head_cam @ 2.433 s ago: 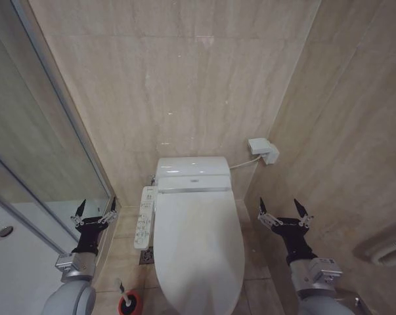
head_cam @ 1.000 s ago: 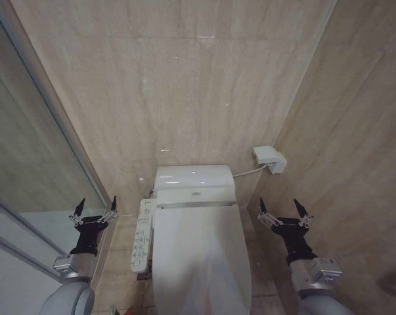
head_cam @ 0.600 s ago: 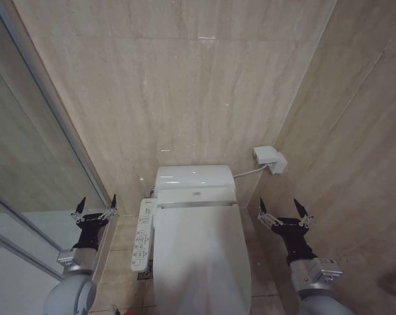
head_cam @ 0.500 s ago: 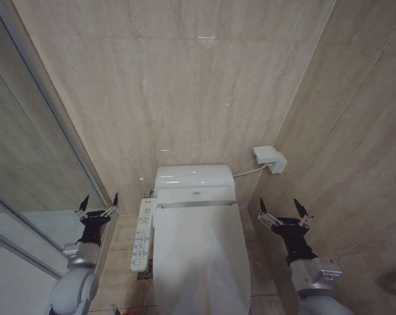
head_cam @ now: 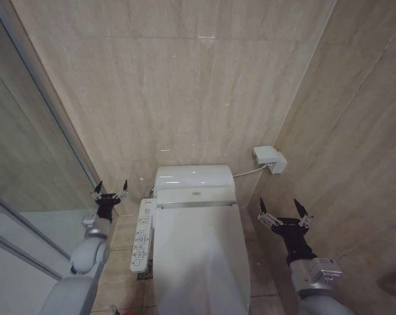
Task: Open the toilet lid, clean the toilet bowl with a toilet brush, close the toilet lid, and flush.
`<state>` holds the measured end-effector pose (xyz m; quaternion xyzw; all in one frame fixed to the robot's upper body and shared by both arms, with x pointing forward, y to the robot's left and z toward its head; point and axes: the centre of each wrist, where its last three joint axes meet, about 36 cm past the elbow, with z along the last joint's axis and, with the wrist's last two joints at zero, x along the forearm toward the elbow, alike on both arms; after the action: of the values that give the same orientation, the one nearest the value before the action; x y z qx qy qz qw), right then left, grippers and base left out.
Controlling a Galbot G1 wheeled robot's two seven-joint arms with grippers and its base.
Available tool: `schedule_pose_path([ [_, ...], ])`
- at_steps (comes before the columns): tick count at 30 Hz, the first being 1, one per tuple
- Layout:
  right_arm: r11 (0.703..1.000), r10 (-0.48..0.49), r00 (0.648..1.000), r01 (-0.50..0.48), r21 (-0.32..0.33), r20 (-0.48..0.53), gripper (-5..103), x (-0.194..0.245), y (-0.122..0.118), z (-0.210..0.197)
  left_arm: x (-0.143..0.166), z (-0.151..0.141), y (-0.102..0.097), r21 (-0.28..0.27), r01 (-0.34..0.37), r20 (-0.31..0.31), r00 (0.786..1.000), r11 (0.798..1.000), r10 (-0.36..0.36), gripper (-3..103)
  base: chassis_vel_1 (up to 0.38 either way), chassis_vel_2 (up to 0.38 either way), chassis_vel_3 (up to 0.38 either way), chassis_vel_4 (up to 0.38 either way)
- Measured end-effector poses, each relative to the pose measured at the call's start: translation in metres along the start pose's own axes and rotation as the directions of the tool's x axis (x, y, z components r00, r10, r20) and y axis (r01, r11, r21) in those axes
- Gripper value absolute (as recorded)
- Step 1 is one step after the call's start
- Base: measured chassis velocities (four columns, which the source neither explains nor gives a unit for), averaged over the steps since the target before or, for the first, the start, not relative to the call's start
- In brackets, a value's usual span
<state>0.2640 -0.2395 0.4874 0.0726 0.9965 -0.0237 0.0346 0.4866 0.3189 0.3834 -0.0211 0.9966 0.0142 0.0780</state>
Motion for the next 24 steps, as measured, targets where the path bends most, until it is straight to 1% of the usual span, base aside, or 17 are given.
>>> schedule_pose_path([
  [3,1.000,0.000,1.000,0.000,0.000,0.000,100,0.000,0.000,0.000,-0.020,-0.001,-0.004,0.024,-0.017,-0.011,1.000,1.000,0.017,99,0.000,0.000,0.000,0.000],
  [4,1.000,0.000,1.000,0.000,0.000,0.000,100,0.000,0.000,0.000,-0.020,-0.001,-0.004,0.024,-0.017,-0.011,1.000,1.000,0.017,99,0.000,0.000,0.000,0.000],
  [7,1.000,0.000,1.000,0.000,0.000,0.000,100,0.000,0.000,0.000,-0.036,-0.004,-0.009,0.044,-0.033,-0.033,0.999,0.998,0.035,99,0.000,0.000,0.000,0.000],
  [11,1.000,0.000,1.000,0.000,0.000,0.000,100,0.000,0.000,0.000,-0.047,-0.003,-0.013,0.047,-0.045,-0.064,0.997,0.998,0.048,99,0.000,0.000,0.000,0.000],
  [15,1.000,0.000,1.000,0.000,0.000,0.000,100,0.000,0.000,0.000,-0.058,0.007,-0.013,0.045,-0.043,-0.091,0.995,0.998,0.047,99,0.000,0.000,0.000,0.000],
  [16,1.000,0.000,1.000,0.000,0.000,0.000,100,0.000,0.000,0.000,-0.063,0.011,-0.012,0.042,-0.041,-0.095,0.995,0.998,0.045,99,0.000,0.000,0.000,0.000],
  [17,1.000,0.000,1.000,0.000,0.000,0.000,100,0.000,0.000,0.000,-0.066,0.013,-0.011,0.041,-0.040,-0.096,0.994,0.998,0.044,96,0.000,0.000,0.000,0.000],
  [24,1.000,0.000,1.000,0.000,0.000,0.000,100,0.000,0.000,0.000,-0.086,0.020,-0.011,0.042,-0.049,-0.104,0.993,0.998,0.053,96,0.000,0.000,0.000,0.000],
])
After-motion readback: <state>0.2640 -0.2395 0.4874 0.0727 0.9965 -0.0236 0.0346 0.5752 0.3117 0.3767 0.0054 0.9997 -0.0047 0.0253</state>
